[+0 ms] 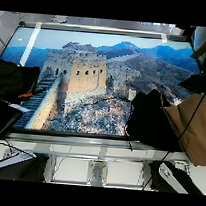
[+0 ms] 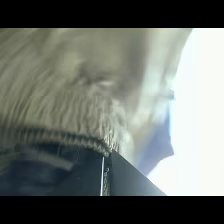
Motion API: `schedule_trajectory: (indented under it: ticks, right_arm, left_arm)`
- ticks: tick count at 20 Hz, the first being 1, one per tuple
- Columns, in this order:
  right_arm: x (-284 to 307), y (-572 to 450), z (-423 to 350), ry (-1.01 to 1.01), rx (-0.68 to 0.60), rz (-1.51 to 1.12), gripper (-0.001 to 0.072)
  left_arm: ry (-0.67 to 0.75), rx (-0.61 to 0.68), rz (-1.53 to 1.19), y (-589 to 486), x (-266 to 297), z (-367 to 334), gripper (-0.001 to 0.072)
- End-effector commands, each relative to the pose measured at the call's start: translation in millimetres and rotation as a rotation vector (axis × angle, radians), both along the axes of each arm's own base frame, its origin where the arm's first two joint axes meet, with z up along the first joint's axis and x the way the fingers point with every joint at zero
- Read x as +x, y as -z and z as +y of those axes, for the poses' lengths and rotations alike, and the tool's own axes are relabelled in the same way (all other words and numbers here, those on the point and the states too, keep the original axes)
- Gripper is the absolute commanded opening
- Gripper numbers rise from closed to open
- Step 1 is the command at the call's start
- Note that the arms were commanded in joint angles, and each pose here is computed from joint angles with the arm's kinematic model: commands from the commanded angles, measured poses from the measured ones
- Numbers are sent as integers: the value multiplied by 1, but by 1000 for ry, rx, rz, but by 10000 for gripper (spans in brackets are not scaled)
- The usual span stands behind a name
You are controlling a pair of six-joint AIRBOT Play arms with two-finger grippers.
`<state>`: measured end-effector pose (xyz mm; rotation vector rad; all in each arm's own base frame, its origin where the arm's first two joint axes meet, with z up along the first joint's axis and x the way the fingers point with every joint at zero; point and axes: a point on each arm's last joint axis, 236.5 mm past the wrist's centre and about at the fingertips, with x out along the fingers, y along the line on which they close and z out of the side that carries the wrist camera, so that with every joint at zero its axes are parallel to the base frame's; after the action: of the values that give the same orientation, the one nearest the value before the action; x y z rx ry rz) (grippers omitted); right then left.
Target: Fold the clothes and pants, and hang the long-sleeved shirts on hangers.
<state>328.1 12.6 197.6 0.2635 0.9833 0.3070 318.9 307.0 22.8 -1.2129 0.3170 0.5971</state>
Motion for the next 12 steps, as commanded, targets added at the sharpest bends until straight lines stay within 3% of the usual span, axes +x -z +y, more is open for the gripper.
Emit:
schedule_trajectory:
  ticks: [1, 7, 12]
  right_arm:
    - [0, 1, 0, -1, -3, 1, 33]
    - [0, 3, -7, -61, -82, -29, 33]
    - [22, -3, -21, -18, -126, -112, 33]
  left_arm:
    - [233, 107, -139, -88, 39, -43, 8]
    - [629, 316, -393, -227, 65, -233, 8]
    - [1207, 229, -468, -222, 40, -468, 8]
